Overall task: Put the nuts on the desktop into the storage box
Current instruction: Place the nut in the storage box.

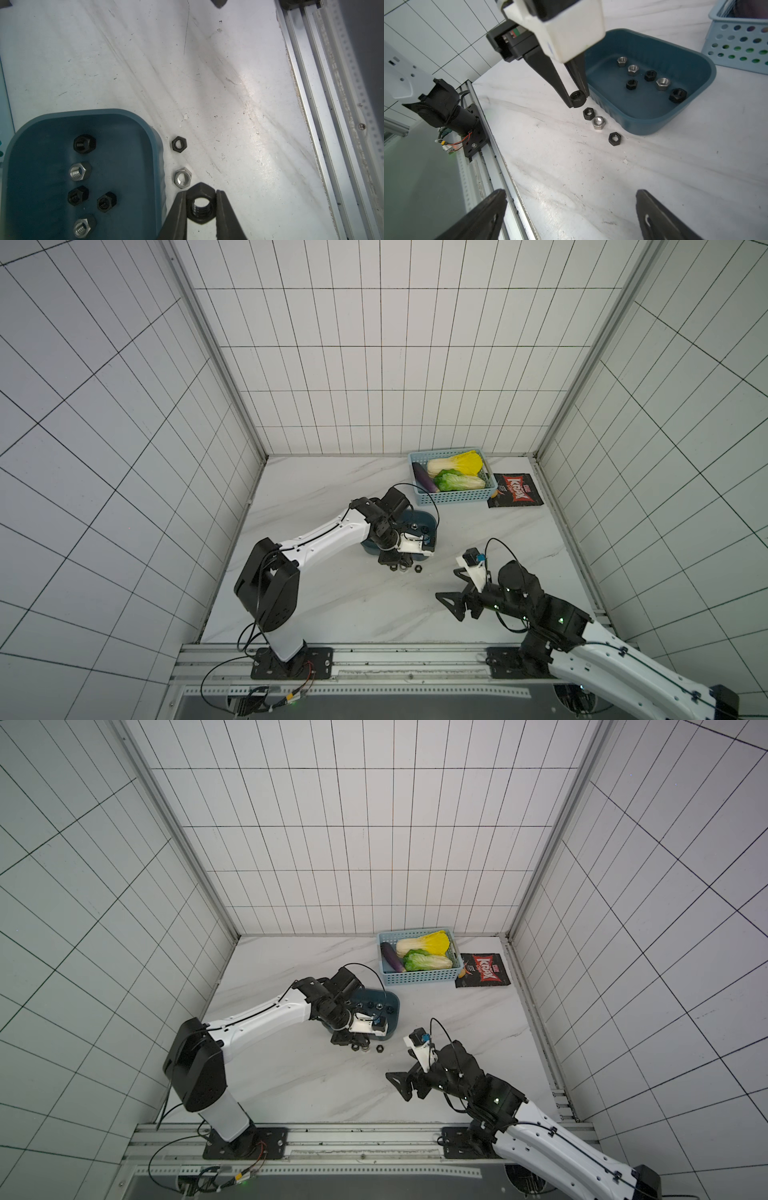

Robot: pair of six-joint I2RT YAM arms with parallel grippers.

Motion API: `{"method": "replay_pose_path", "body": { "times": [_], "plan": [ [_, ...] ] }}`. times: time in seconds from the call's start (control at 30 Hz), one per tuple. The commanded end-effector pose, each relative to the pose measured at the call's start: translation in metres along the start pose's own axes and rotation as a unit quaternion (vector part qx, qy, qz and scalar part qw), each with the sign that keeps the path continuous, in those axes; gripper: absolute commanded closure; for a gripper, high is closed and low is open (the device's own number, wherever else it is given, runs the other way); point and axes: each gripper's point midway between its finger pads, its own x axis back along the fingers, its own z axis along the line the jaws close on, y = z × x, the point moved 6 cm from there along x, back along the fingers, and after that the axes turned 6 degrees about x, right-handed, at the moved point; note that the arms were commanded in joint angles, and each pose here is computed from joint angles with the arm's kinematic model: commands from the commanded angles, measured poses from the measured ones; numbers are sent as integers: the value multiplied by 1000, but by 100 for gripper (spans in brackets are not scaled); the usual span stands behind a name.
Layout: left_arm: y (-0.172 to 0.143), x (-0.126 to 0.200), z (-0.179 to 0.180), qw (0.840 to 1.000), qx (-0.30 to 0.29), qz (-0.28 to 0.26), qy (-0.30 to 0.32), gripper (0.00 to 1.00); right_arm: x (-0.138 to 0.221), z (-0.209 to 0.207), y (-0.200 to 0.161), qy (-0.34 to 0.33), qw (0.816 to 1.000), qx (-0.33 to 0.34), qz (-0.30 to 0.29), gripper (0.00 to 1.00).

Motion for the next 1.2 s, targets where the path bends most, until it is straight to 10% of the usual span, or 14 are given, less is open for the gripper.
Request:
{"method": "replay_pose_path", "body": {
  "times": [0.0, 0.4, 0.6, 1.17],
  "plan": [
    [4, 24, 3, 1000, -1, -21, 10, 83, -1, 11, 9, 42, 999, 30, -17, 0],
    [-24, 53, 49, 993, 62, -17, 97, 83, -25, 13, 58, 35, 998, 8, 44, 1],
    [-40, 55, 77, 985, 115, -3, 130, 83, -41, -21, 75, -123, 988, -43, 87, 0],
    [-78, 17, 121, 972, 168, 58, 156, 83, -89, -39, 96, -178, 978, -52, 96, 0]
  ]
}}
